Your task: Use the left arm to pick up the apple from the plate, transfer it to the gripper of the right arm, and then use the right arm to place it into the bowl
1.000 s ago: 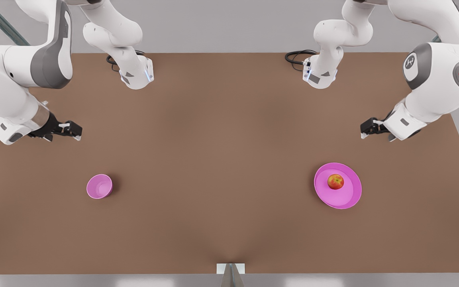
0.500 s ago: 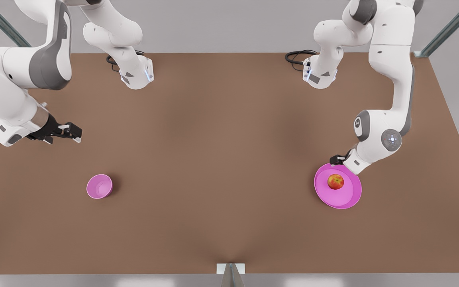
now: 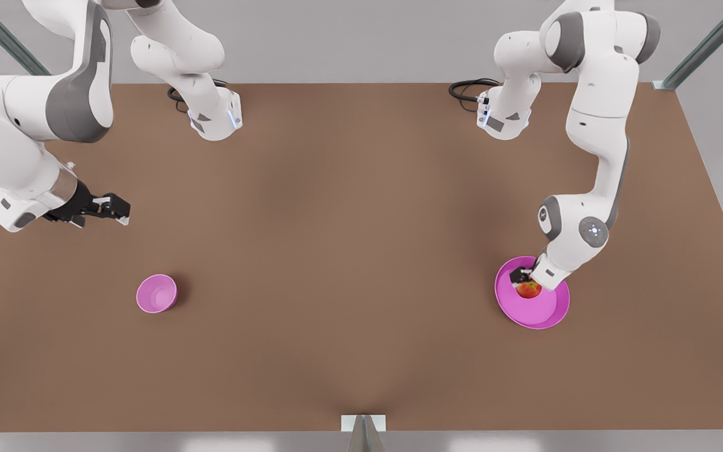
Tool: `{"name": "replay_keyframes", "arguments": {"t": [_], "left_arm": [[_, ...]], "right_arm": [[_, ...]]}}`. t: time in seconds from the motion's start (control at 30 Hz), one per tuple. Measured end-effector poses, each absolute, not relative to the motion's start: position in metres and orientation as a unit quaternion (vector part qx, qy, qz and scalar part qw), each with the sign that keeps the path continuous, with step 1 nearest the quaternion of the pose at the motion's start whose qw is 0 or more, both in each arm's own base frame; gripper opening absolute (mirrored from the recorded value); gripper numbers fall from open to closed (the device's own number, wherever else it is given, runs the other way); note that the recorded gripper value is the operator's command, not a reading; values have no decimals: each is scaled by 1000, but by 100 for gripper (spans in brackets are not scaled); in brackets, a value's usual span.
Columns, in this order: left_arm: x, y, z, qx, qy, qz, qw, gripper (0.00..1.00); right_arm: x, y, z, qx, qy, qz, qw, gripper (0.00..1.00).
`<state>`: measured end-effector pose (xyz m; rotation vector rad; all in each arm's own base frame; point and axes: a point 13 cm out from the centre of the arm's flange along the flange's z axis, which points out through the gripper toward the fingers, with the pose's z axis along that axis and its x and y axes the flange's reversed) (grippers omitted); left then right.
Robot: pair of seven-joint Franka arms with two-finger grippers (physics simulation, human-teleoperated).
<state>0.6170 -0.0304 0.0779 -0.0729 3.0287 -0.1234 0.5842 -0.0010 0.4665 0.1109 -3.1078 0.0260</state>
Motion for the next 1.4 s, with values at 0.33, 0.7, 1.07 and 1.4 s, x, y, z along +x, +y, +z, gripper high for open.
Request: {"name": "replay_keyframes", "arguments": {"t": [0.33, 0.7, 1.07, 1.4], "left_arm": [[625, -27, 59, -33, 997, -41, 63, 99], [623, -25, 44, -37, 997, -40, 57, 80], [623, -27, 44, -37, 997, -39, 57, 78], [651, -108, 194, 27, 989, -60, 134, 75]], "right_arm": [[586, -1, 465, 37, -999, 9, 17, 100], [588, 1, 465, 40, -999, 8, 16, 100], [591, 12, 468, 50, -999, 9, 12, 100], [592, 42, 477, 75, -997, 8, 4, 100]]}}
